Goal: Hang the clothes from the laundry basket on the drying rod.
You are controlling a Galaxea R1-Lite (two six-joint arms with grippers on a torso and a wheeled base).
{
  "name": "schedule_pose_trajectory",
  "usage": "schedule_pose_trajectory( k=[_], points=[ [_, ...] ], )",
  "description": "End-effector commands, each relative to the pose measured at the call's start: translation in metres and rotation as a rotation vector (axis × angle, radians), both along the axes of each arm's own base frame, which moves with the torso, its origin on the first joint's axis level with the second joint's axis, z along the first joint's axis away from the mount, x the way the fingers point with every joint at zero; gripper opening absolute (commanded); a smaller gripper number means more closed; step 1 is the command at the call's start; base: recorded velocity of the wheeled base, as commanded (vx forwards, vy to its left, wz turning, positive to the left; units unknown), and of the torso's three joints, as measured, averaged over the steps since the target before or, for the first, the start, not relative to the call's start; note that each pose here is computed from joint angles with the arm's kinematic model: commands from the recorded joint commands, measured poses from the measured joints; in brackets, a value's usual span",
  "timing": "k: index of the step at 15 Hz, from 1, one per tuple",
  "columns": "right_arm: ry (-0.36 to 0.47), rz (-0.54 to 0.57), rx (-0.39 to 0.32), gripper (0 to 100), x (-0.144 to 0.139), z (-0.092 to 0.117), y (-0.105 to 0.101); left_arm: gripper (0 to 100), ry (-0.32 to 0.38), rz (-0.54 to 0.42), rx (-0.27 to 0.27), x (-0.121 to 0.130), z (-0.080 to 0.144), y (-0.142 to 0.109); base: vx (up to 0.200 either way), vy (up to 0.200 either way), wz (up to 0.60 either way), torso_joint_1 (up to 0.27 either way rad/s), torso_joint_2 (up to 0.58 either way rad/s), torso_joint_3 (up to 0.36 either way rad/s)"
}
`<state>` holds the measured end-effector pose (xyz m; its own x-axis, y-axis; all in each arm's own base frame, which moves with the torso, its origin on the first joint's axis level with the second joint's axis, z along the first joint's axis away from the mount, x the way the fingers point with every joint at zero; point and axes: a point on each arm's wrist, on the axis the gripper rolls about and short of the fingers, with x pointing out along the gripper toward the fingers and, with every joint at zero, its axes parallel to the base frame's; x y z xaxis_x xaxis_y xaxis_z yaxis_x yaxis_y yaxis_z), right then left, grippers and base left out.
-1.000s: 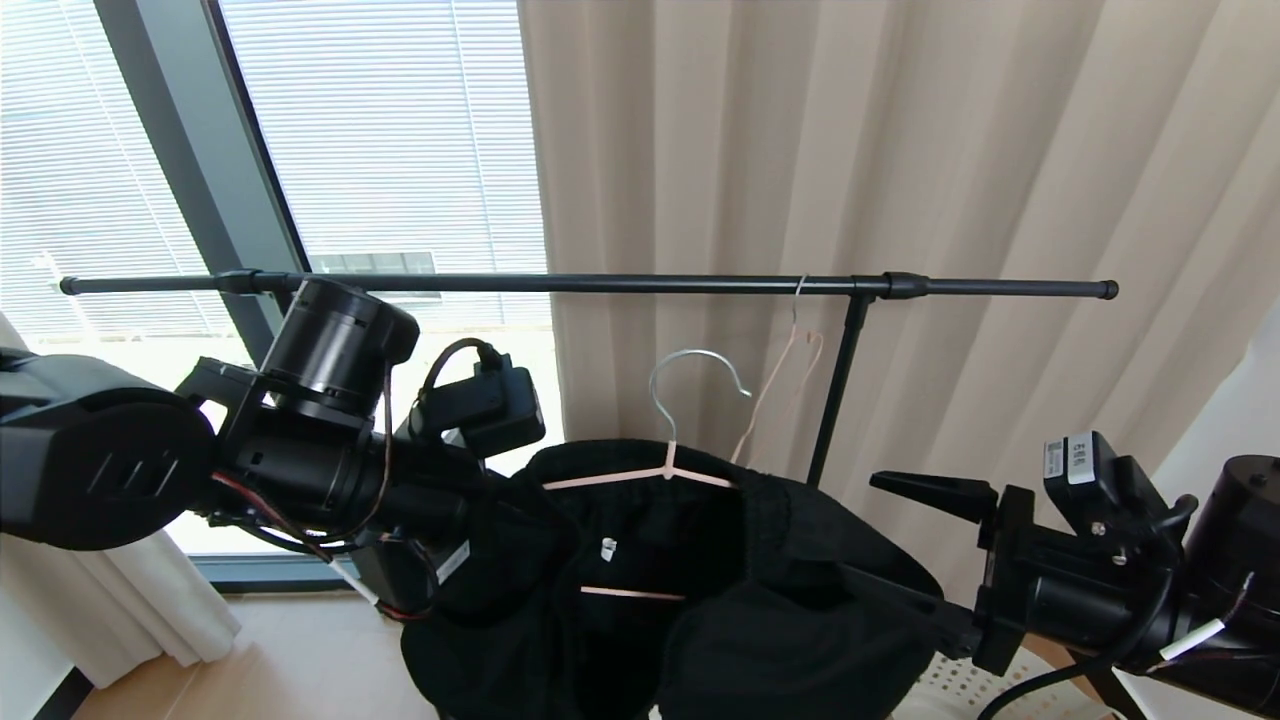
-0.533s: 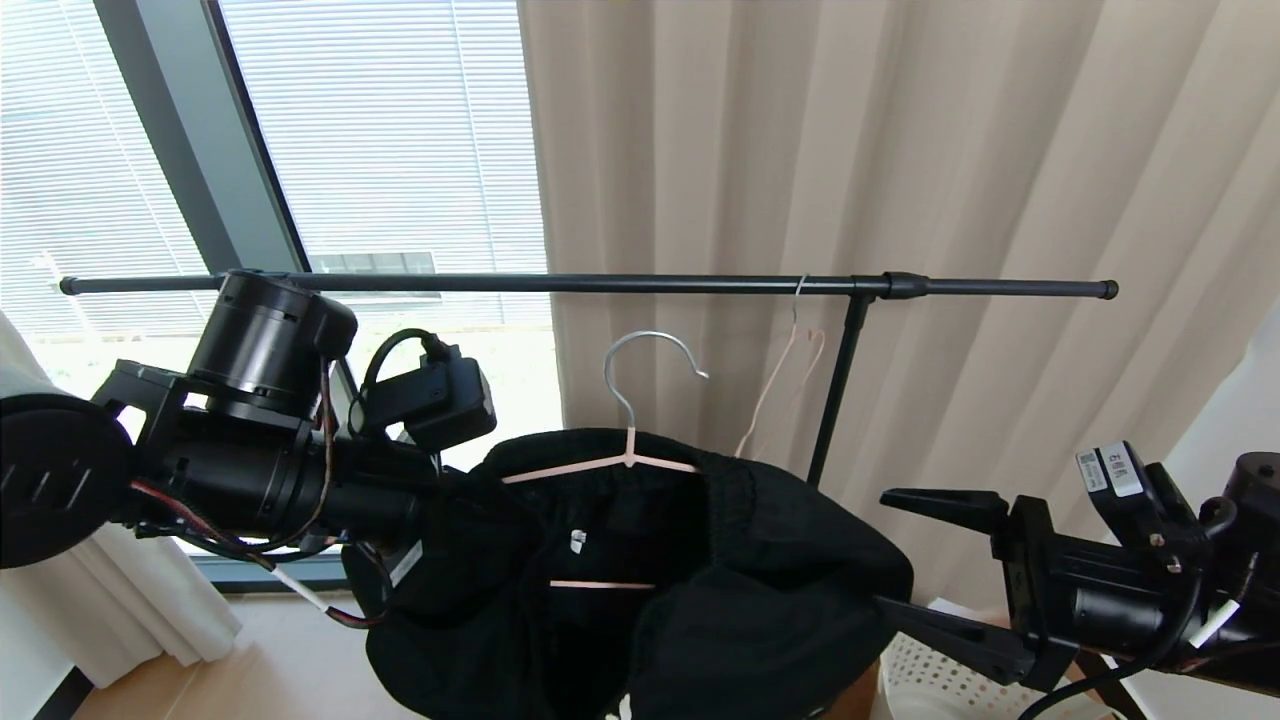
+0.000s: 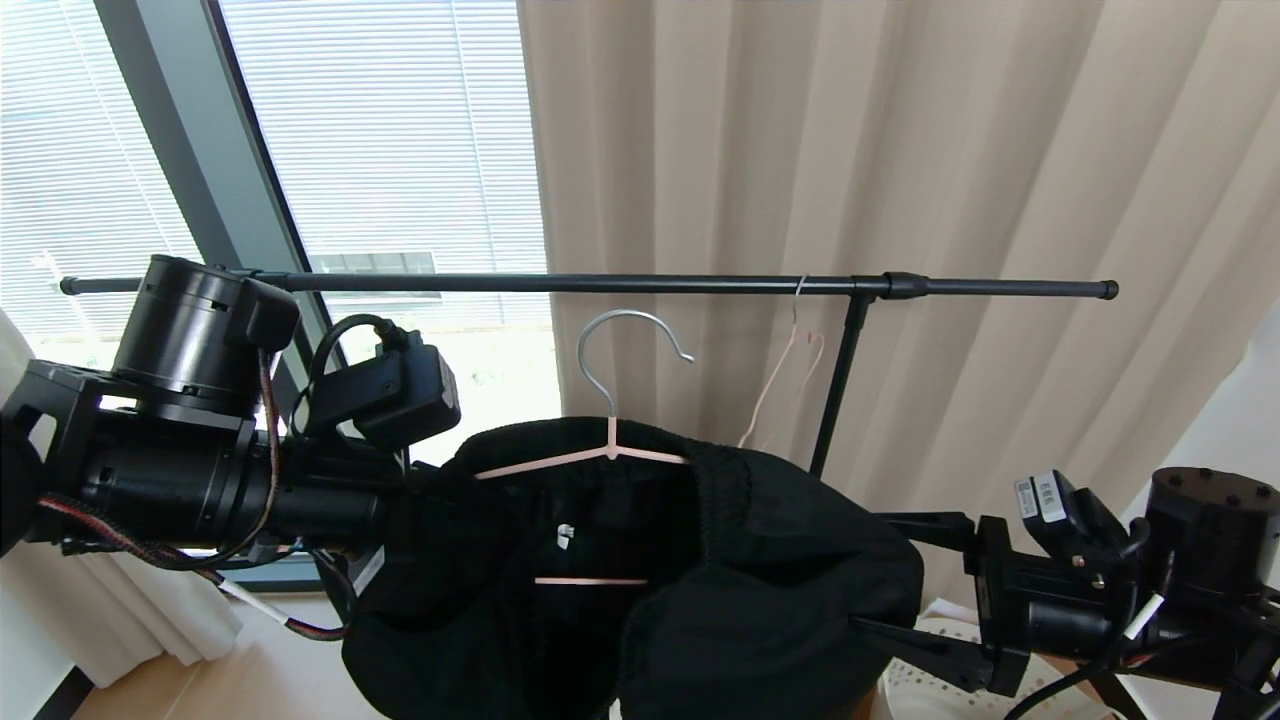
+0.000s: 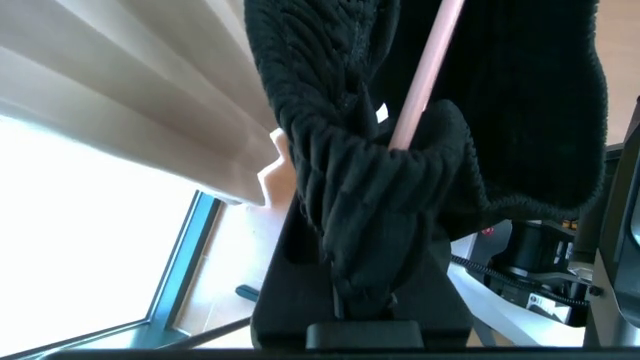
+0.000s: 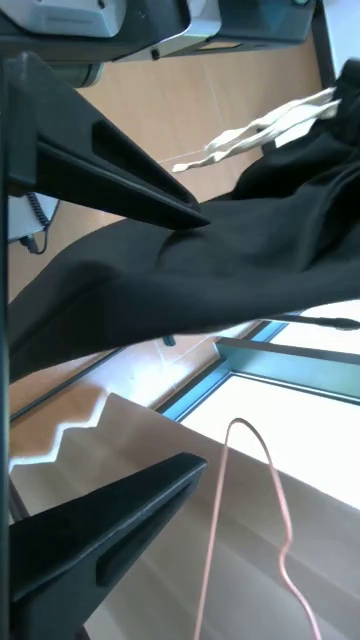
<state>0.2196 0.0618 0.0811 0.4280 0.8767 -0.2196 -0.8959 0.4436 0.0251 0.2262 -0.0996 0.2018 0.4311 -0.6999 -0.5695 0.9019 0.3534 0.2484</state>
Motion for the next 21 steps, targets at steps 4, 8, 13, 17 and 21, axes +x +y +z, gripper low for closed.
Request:
schedule_pose_trajectory(
  k=[4,8,13,17,21],
  points=[
    [0.052,0.017,-0.066,100,0.010,-0.032,0.002,0,-0.021,0.005,-0.008,-0.007,0.005,0.004,0.000,0.000,0.00,0.000,0.00,0.000],
    [0.053,0.014,-0.068,0,0.015,-0.034,0.003,0,-0.019,0.009,-0.009,-0.011,0.005,0.006,0.000,0.000,0.00,0.000,0.00,0.000],
    [0.031,-0.008,-0.063,0,0.018,-0.031,-0.001,0,-0.005,0.044,-0.013,-0.009,0.003,0.012,0.000,0.000,0.00,0.000,0.00,0.000],
    [0.024,-0.075,-0.059,0,0.028,-0.033,-0.017,0,-0.012,0.083,-0.014,-0.006,0.005,0.021,0.000,0.000,0.00,0.000,0.00,0.000],
    [0.025,-0.114,-0.060,0,0.035,-0.036,-0.026,0,-0.017,0.113,-0.016,-0.007,0.006,0.028,0.000,0.000,0.00,0.000,0.00,0.000]
  ],
)
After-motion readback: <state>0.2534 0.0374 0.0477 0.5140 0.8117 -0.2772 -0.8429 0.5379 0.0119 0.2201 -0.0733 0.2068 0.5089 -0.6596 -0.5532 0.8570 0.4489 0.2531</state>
